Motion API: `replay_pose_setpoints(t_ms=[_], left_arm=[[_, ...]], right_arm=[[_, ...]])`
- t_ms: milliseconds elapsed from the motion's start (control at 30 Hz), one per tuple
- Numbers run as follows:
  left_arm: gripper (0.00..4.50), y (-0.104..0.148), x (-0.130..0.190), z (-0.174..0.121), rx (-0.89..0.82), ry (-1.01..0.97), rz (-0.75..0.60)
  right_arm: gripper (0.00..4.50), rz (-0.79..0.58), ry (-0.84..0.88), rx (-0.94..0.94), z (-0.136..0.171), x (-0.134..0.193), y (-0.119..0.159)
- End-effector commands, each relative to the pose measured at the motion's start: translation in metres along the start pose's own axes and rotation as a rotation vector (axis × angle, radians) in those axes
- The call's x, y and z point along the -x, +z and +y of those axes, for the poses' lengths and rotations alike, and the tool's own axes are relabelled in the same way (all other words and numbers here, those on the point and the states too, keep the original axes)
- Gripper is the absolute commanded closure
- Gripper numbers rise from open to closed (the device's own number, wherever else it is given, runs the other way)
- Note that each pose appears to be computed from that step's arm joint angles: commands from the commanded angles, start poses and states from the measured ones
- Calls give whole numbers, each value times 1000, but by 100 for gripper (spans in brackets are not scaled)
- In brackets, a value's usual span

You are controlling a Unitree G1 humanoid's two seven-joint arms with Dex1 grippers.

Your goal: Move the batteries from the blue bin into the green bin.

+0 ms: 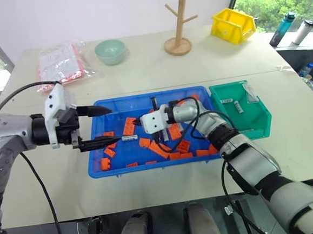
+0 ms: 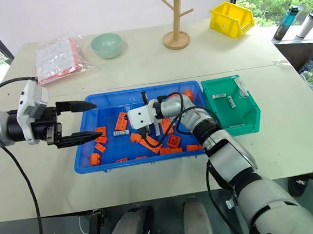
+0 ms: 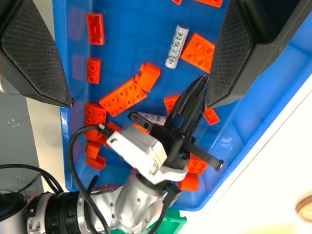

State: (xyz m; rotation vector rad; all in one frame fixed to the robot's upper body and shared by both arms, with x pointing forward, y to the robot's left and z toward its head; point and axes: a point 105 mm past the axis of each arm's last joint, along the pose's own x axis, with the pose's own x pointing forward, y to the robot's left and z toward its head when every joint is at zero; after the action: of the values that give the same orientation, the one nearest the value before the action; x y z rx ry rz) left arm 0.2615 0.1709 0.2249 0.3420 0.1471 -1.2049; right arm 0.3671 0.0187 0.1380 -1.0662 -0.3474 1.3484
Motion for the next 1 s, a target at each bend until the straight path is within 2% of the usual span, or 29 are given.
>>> replay_pose_setpoints(t_ms=[33,133,233,367,667,1000], left_arm=[[0,4,2,1,-31,0,-3],[0,0,4,1,-25,-4,6],[0,-6,5,0,-24,-12,22],[0,-16,7,0,-29,-21,52],[0,-18,7,-1,-47,-38,66],[0,-15,6,-1,-57,-27,61]], right_arm=[[444,-79,-43,-91,-23,13,22],[359,-122,20,-268,-13,16,39],[224,-86,78,-436,4,15,49],[224,-19,115,-640,20,13,50],[224,88,147,-878,32,-3,37],[224,133,122,-923,25,-12,26]])
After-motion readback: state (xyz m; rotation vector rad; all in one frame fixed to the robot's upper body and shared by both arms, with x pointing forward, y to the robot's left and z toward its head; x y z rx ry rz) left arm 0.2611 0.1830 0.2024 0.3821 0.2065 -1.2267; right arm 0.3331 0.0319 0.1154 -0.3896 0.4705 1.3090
